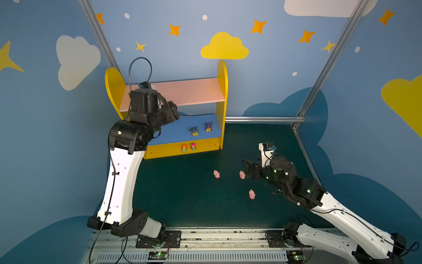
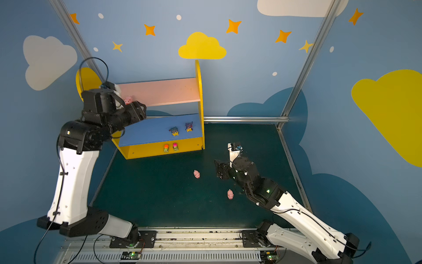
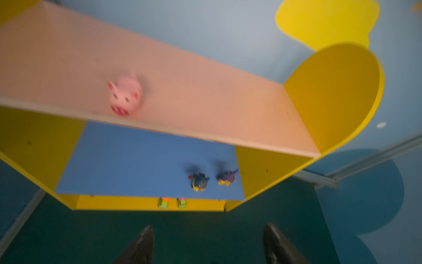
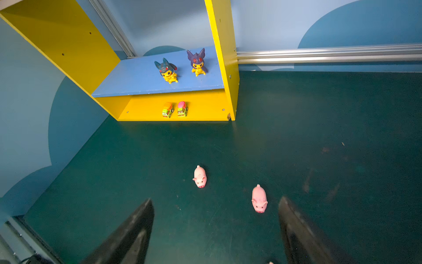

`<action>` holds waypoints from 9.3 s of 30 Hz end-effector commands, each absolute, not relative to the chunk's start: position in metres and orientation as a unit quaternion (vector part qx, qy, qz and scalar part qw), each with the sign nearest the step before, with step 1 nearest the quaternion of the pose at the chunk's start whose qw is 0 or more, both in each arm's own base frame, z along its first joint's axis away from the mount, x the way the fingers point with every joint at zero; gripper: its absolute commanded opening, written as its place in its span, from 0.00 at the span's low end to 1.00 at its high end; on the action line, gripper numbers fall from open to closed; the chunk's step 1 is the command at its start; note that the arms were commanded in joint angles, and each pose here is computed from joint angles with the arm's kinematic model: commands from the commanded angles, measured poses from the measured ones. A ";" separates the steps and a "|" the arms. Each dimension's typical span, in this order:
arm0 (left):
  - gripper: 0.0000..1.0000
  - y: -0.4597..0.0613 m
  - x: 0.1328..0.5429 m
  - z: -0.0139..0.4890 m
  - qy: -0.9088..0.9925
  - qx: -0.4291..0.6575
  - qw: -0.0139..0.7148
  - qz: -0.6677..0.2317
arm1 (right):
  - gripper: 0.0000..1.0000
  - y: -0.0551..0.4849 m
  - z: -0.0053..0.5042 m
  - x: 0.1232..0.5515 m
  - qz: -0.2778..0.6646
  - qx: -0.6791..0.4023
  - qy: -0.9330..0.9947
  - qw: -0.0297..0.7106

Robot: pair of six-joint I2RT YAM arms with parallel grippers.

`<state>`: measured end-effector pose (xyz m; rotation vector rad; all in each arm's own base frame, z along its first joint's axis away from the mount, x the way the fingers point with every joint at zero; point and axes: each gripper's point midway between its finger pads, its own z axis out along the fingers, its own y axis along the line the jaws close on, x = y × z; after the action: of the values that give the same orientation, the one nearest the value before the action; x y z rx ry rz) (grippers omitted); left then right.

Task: Organize plastic toys on shelves
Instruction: Place the plastic toy on the shelf, then pick up the plastic toy from the center of the table, then place the plastic toy on the shelf, then rotate the plastic toy on the shelf.

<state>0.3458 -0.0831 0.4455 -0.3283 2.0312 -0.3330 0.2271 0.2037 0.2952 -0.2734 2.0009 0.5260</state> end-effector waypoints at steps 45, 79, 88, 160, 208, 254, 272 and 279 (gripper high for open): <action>0.73 -0.281 0.326 0.034 0.884 -0.214 0.416 -0.021 | 0.84 0.111 0.250 0.165 0.214 -0.059 0.834 0.505; 0.41 -0.257 0.332 -0.018 0.926 -0.200 0.311 0.083 | 0.84 0.095 0.251 0.156 0.223 -0.043 0.830 0.509; 0.30 -0.249 0.330 -0.015 0.928 -0.185 0.308 0.102 | 0.84 0.096 0.251 0.158 0.221 -0.046 0.830 0.510; 0.28 -0.055 0.462 0.461 0.837 -0.100 0.533 0.075 | 0.84 0.208 0.308 0.240 0.207 -0.084 0.828 0.514; 0.57 -0.036 0.498 0.480 0.809 -0.102 0.578 0.018 | 0.84 0.219 0.303 0.267 0.185 -0.081 0.846 0.493; 0.56 -0.110 0.463 0.461 0.838 -0.083 0.537 -0.054 | 0.84 0.203 0.311 0.237 0.189 -0.098 0.833 0.510; 0.55 -0.088 0.478 0.442 0.848 -0.100 0.519 -0.033 | 0.84 0.210 0.308 0.246 0.185 -0.098 0.836 0.507; 0.55 -0.075 0.477 0.440 0.848 -0.109 0.517 -0.030 | 0.84 0.215 0.309 0.249 0.186 -0.100 0.837 0.504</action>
<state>0.4859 -0.0809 0.4341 -0.2607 2.0388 -0.0707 0.2449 0.2118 0.2929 -0.2547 2.0556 0.4250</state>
